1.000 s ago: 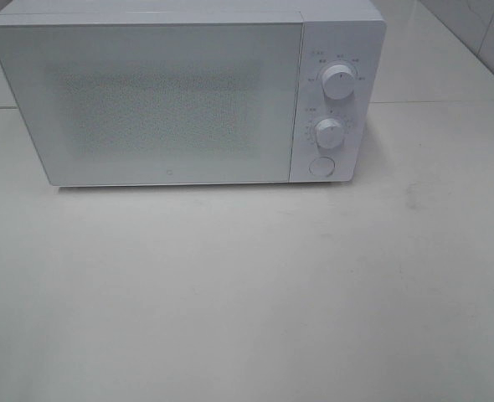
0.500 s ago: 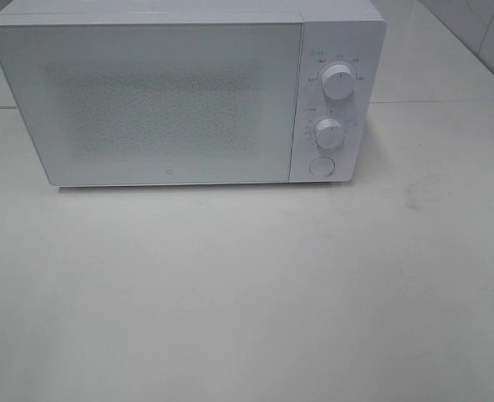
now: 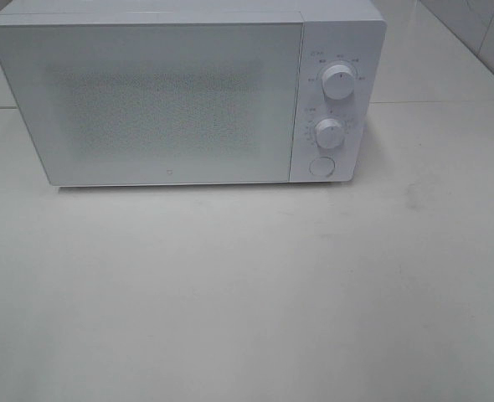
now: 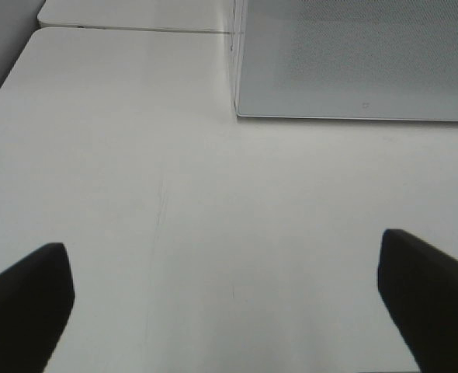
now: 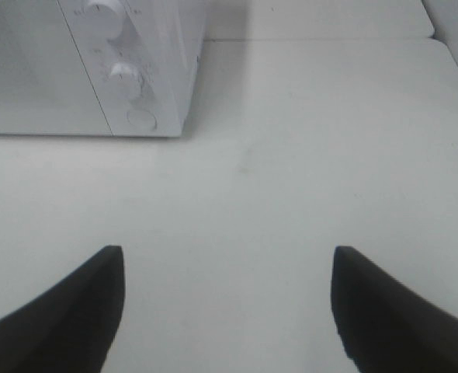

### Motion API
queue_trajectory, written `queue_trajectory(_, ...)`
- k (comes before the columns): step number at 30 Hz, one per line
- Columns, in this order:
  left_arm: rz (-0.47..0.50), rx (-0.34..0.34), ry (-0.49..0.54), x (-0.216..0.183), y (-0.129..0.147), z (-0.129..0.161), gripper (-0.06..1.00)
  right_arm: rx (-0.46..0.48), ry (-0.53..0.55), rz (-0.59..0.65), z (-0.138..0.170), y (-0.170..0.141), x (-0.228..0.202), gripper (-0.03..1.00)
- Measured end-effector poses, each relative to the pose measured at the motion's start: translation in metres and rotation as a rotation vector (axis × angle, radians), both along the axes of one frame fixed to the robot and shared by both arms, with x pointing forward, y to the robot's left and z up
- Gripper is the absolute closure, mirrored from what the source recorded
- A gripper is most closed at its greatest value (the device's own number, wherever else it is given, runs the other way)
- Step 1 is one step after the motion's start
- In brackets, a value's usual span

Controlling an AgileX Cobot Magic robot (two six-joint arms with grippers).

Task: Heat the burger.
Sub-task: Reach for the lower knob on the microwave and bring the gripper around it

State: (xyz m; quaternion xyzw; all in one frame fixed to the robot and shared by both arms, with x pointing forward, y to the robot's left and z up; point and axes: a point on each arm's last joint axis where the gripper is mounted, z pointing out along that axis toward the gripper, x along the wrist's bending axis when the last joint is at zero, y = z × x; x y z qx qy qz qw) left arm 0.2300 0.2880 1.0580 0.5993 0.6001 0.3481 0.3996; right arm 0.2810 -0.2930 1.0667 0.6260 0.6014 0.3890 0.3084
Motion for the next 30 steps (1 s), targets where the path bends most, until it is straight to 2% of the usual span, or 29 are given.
queue_trajectory(2, 0.0, 0.0, 0.0, 0.0, 0.0, 0.0, -0.04, 0.02, -0.042, 0.001, 0.004, 0.001, 0.011, 0.24)
queue_trajectory(12, 0.0, 0.0, -0.001, 0.0, 0.0, 0.0, -0.04, 0.023, 0.007, -0.009, -0.012, 0.003, 0.045, 0.24)
queue_trajectory(30, 0.0, -0.001, -0.001, 0.0, 0.0, 0.0, -0.04, 0.021, -0.027, -0.037, -0.038, 0.004, 0.11, 0.24)
